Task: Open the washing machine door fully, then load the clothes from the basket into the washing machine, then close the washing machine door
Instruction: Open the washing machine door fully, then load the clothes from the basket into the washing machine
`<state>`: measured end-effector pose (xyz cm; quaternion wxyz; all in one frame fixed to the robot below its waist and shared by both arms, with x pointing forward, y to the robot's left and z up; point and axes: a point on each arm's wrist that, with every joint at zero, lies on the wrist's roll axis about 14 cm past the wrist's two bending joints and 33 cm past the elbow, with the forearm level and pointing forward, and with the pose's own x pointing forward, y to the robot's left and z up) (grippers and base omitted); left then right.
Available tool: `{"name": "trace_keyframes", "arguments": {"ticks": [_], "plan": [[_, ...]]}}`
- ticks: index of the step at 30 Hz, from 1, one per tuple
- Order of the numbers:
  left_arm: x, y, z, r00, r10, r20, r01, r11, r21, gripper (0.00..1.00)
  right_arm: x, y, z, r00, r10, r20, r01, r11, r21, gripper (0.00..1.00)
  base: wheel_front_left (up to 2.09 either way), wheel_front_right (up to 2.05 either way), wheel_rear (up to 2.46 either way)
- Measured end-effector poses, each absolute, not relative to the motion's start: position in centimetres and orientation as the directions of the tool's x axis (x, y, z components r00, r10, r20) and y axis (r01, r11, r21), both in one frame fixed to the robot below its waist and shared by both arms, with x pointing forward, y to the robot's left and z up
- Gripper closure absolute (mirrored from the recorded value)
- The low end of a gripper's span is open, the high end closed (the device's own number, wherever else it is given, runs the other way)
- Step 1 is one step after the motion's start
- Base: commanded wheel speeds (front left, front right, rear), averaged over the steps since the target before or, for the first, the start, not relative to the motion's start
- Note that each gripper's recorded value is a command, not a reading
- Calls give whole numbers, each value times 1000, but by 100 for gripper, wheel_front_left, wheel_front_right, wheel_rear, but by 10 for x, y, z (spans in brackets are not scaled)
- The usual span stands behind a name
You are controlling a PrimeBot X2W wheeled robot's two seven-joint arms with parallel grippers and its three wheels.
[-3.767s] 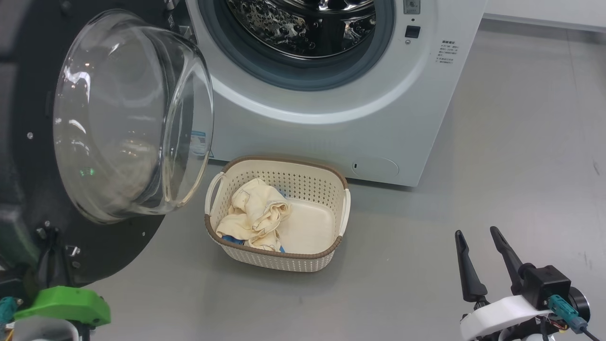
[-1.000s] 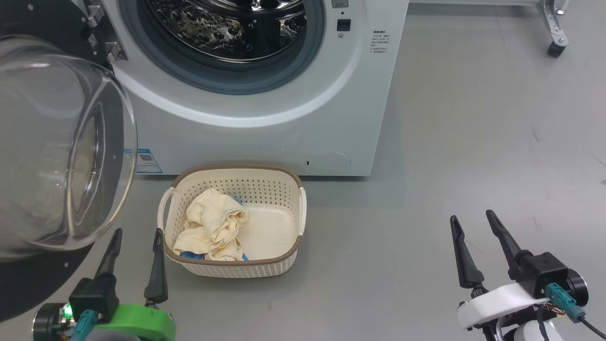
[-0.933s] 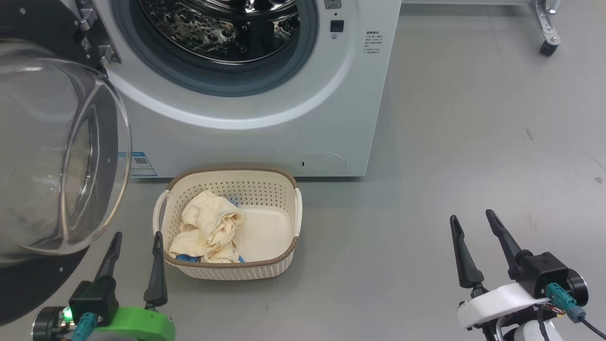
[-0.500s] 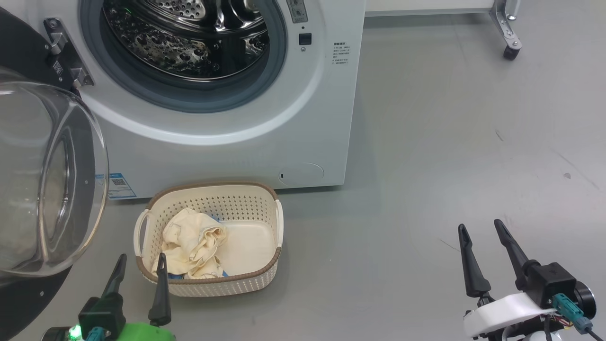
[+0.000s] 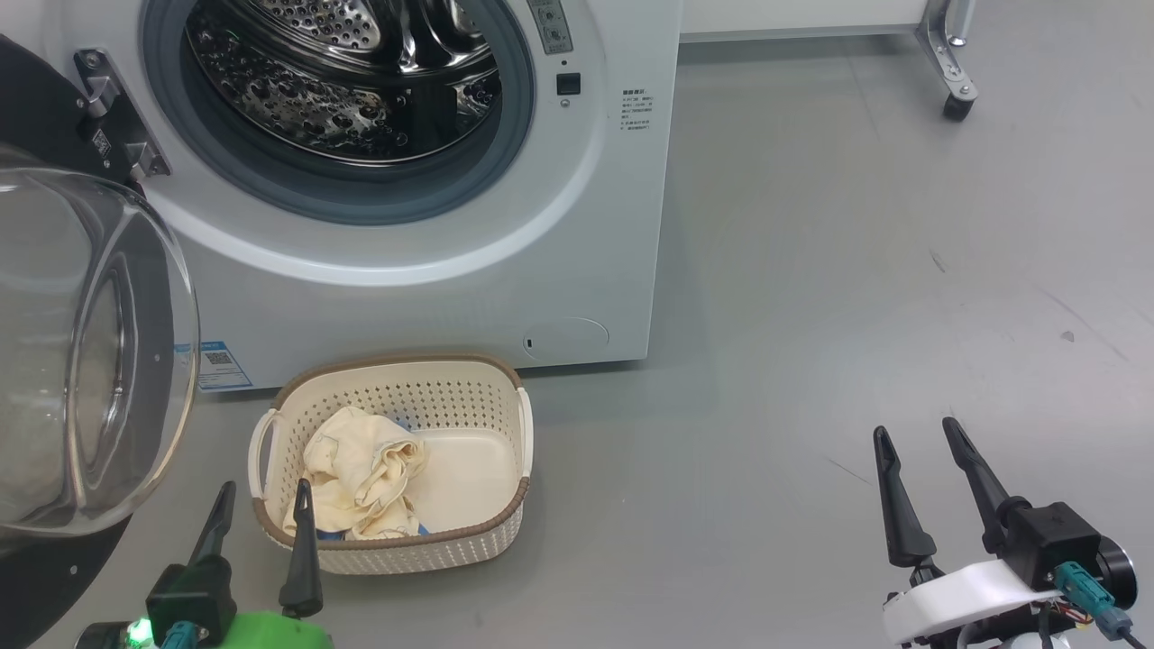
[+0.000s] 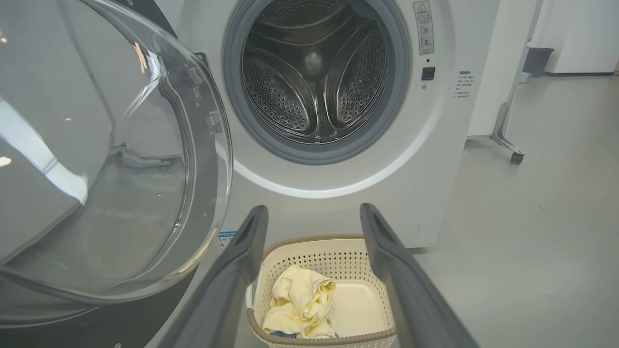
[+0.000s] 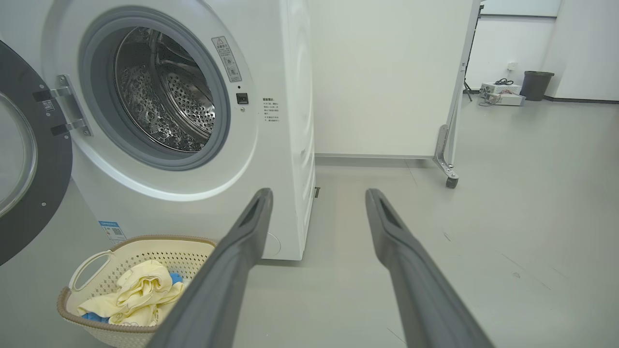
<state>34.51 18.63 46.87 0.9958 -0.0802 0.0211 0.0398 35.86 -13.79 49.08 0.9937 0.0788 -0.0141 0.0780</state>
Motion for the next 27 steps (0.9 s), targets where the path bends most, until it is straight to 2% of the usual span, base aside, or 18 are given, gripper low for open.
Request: {"name": "trace_keyframes", "arguments": {"ticks": [16, 27], "plan": [[347, 186, 470, 996, 76, -44, -82, 985, -149, 0, 355, -139, 489, 988, 149, 34, -152, 976, 158, 0, 2, -2, 0], [347, 186, 469, 996, 81, -48, -87, 985, -147, 0, 356, -138, 489, 988, 150, 35, -153, 975, 159, 0, 38, -38, 0]]}}
